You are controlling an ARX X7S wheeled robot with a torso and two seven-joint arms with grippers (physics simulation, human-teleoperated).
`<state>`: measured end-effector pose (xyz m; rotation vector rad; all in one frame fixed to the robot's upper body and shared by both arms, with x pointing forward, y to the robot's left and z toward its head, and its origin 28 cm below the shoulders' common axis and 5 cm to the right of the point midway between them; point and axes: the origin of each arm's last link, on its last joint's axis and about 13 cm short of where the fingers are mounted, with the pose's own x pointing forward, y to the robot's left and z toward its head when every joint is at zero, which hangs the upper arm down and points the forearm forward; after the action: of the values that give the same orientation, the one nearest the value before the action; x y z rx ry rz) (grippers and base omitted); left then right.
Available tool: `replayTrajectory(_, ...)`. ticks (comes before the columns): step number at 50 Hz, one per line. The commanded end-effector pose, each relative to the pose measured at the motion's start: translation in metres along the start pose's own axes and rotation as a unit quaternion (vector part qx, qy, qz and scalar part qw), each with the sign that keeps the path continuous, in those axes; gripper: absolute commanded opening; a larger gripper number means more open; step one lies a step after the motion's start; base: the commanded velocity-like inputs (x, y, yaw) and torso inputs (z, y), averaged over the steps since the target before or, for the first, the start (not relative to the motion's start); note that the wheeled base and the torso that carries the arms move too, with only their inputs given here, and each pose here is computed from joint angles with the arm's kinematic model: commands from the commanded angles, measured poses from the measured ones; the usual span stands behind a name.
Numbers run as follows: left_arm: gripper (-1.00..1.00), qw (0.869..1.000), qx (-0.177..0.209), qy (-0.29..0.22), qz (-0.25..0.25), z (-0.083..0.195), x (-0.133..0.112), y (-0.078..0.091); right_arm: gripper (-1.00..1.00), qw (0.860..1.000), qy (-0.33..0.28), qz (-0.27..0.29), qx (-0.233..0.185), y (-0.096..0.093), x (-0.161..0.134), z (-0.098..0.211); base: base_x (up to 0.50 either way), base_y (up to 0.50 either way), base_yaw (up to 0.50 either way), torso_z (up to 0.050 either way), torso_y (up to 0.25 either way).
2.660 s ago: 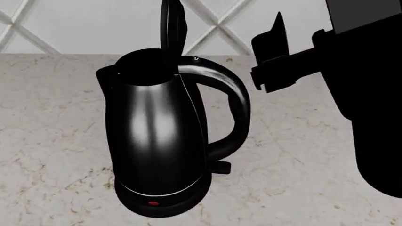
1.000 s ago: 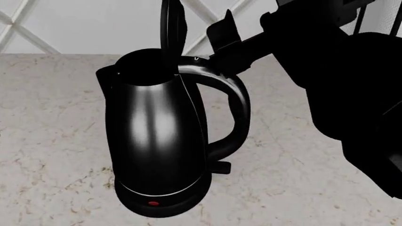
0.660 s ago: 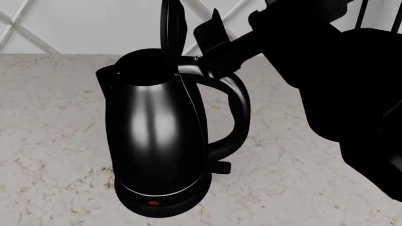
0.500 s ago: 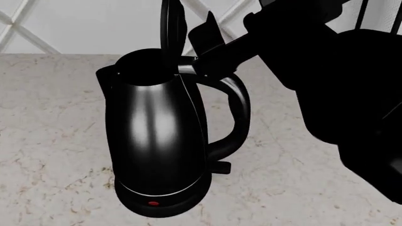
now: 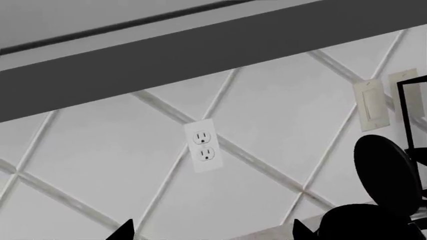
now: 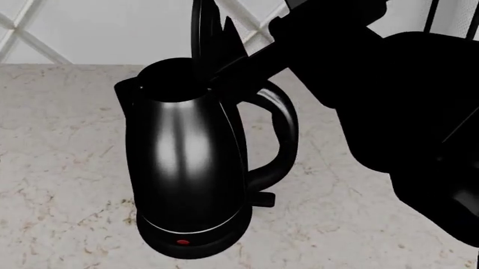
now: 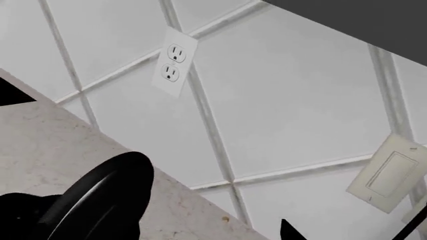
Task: Close the lid of the electric kettle.
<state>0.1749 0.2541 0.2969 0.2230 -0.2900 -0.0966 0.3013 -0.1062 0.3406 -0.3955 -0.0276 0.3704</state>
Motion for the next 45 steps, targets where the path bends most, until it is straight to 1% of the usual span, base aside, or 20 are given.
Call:
replayTrajectory(1,1.00,1.000,0.011,-0.006,0.009,-0.002,-0.002,0.001,1.00,1.000,0.003,0.016,0.008,0.005,0.005,-0.001,0.00,0.00,0.00,0.000,0.000)
replayTrajectory(2,1.00,1.000,0.005,-0.004,0.006,-0.002,-0.002,0.001,1.00,1.000,0.003,0.017,0.009,0.005,0.006,-0.001,0.00,0.00,0.00,0.000,0.000)
replayTrajectory(8,1.00,1.000,0.004,-0.004,0.009,-0.002,-0.004,0.002,1.00,1.000,0.008,0.026,0.009,0.008,0.013,-0.003,0.00,0.00,0.00,0.000,0.000)
replayTrajectory(10,1.00,1.000,0.009,-0.005,0.009,-0.003,-0.006,0.001,1.00,1.000,0.007,0.028,0.010,0.009,0.013,-0.002,0.00,0.00,0.00,0.000,0.000)
replayTrajectory(19,1.00,1.000,0.008,-0.007,0.010,-0.004,-0.007,0.002,1.00,0.999,0.010,0.038,0.011,0.011,0.020,-0.001,0.00,0.00,0.00,0.000,0.000)
replayTrajectory(33,1.00,1.000,0.006,-0.007,0.014,-0.004,-0.007,0.003,1.00,0.998,0.017,0.056,0.015,0.019,0.030,-0.004,0.00,0.00,0.00,0.000,0.000)
replayTrajectory(39,1.00,1.000,0.005,-0.006,0.015,-0.005,-0.007,0.004,1.00,0.999,0.008,0.046,0.018,0.017,0.022,-0.002,0.00,0.00,0.00,0.000,0.000)
replayTrajectory(45,1.00,1.000,0.005,-0.002,0.014,-0.008,-0.007,0.004,1.00,0.999,-0.021,0.032,0.017,0.018,-0.001,0.005,0.00,0.00,0.00,0.000,0.000)
